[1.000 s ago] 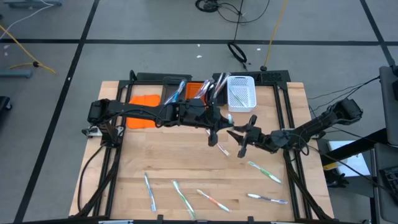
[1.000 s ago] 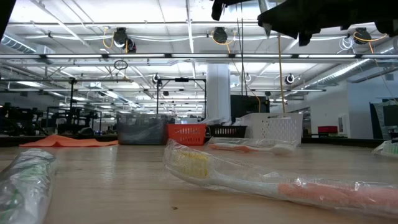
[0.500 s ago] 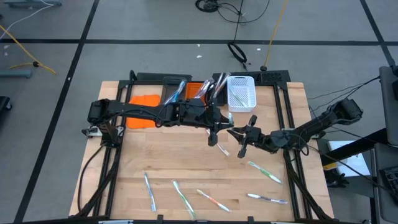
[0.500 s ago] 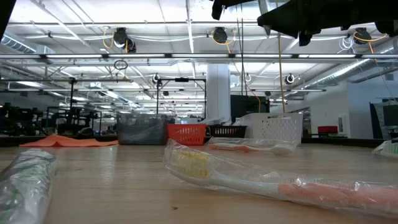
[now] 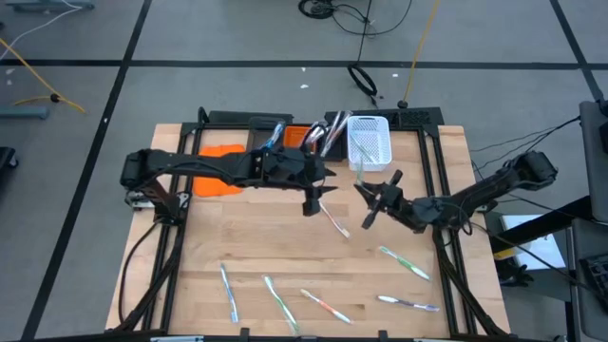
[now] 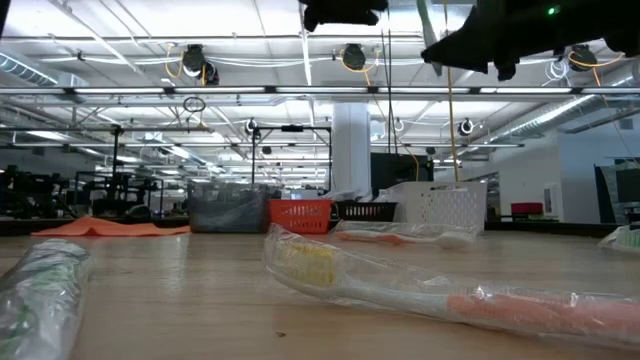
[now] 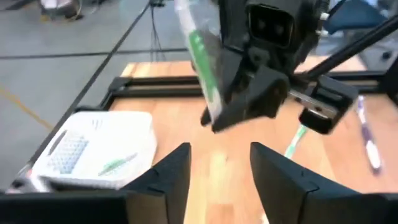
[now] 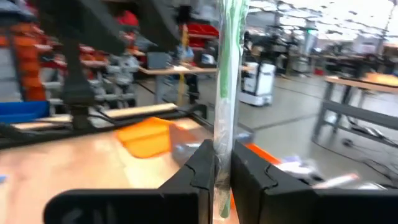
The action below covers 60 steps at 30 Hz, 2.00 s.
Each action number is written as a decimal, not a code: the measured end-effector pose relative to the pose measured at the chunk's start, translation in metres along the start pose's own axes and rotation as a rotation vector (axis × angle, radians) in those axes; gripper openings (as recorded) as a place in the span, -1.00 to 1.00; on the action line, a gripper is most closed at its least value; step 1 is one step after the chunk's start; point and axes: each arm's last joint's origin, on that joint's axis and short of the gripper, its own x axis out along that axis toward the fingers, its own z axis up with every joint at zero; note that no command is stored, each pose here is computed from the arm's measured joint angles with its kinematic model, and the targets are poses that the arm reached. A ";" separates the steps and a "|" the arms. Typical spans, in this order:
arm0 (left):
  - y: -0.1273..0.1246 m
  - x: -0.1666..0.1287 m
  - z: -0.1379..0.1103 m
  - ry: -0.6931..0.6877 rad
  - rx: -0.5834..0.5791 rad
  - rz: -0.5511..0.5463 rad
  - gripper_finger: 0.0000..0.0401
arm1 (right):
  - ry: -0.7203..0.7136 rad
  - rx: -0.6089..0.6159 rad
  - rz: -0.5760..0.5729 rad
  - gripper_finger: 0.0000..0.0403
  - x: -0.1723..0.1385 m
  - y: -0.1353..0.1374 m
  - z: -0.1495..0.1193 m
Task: Pick & Place Toothbrushes
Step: Put the green toothbrush into the white bin
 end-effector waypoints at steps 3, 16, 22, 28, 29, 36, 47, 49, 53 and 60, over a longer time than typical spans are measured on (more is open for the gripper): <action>-0.001 -0.004 -0.006 0.079 -0.013 0.000 -0.09 | 0.037 0.006 -0.048 -0.90 0.006 -0.009 -0.002; -0.022 -0.013 -0.028 0.323 0.027 0.139 -0.06 | 0.265 0.008 -0.206 -0.90 0.045 -0.059 -0.019; -0.026 -0.021 -0.038 0.431 0.057 0.222 -0.06 | 0.372 0.049 -0.219 -0.90 0.054 -0.085 -0.030; -0.020 -0.048 -0.035 0.477 0.033 0.294 -0.06 | 0.472 0.084 -0.236 -0.90 0.058 -0.107 -0.039; -0.019 -0.054 -0.034 0.477 0.027 0.302 -0.06 | 0.484 0.085 -0.245 -0.90 0.058 -0.110 -0.040; -0.015 -0.093 -0.043 0.432 -0.013 0.335 -0.06 | 0.586 0.099 -0.287 -0.90 0.057 -0.130 -0.048; -0.011 -0.123 -0.120 0.230 -0.198 0.305 -0.06 | 0.661 0.159 -0.346 -0.90 0.055 -0.160 -0.054; -0.012 -0.121 -0.134 0.194 -0.223 0.281 -0.06 | 0.675 0.165 -0.367 -0.90 0.054 -0.164 -0.055; -0.014 -0.119 -0.151 0.119 -0.261 0.237 -0.06 | 0.689 0.194 -0.356 -0.90 0.053 -0.170 -0.057; -0.017 -0.113 -0.164 0.060 -0.259 0.184 -0.06 | 0.700 0.207 -0.356 -0.90 0.053 -0.174 -0.058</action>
